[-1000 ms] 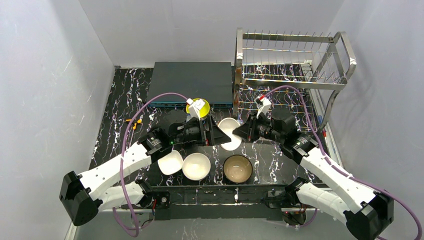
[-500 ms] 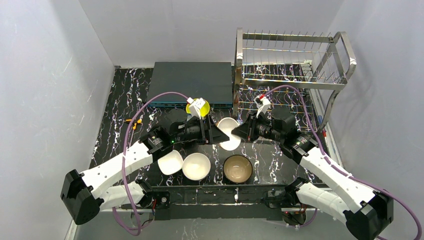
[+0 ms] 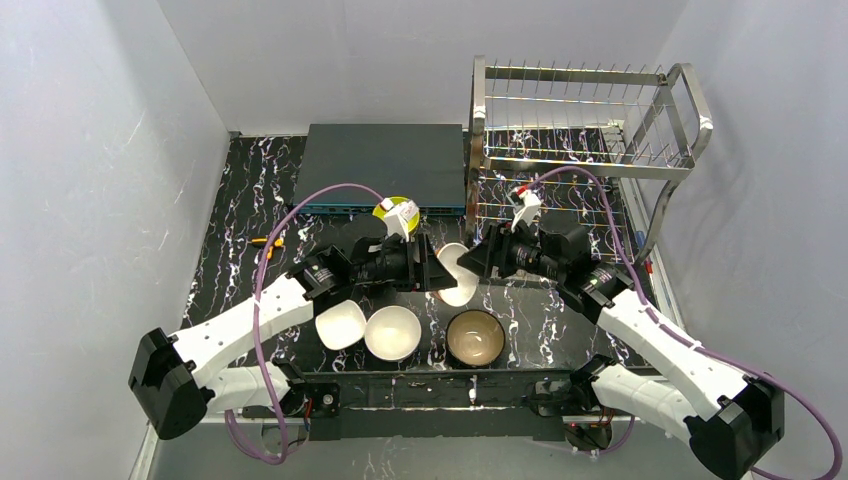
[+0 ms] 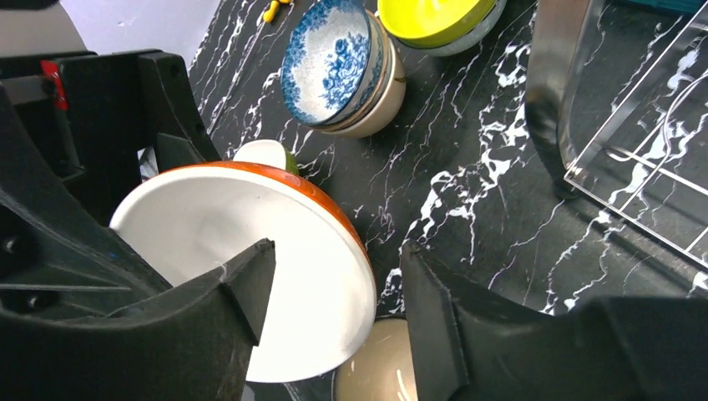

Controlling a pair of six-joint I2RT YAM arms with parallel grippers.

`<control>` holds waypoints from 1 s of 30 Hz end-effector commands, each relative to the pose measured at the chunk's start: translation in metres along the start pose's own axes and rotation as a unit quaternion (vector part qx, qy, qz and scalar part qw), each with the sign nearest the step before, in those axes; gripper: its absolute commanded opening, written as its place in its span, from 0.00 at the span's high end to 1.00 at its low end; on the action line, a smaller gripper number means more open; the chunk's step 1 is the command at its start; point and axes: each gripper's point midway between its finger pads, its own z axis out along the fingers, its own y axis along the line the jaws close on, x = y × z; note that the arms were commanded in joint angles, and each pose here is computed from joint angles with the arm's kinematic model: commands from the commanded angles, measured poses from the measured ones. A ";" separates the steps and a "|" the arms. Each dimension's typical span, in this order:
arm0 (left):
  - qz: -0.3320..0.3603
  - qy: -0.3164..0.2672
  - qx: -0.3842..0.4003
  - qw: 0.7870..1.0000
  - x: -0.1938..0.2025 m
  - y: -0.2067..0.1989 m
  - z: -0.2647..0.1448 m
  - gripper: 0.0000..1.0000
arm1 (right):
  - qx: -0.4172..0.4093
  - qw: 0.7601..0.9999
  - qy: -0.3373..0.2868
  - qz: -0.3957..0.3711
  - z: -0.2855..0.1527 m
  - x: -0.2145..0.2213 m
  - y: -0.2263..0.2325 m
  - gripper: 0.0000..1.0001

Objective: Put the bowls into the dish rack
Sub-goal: Pick up the bowl from the center of the board.

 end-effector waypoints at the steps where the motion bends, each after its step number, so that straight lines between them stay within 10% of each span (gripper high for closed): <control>1: 0.045 -0.014 -0.015 0.999 -0.014 -0.007 -0.010 1.00 | 0.004 0.999 -0.028 -0.017 -0.004 -0.024 0.008 0.29; 12: 0.210 -0.090 -0.099 0.969 -0.045 0.026 -0.018 1.00 | 0.018 0.996 -0.061 0.063 -0.014 -0.044 0.019 0.02; 30: 0.408 -0.162 -0.128 0.889 -0.072 0.002 -0.013 1.00 | -0.131 0.962 -0.077 0.229 0.009 -0.060 0.063 0.25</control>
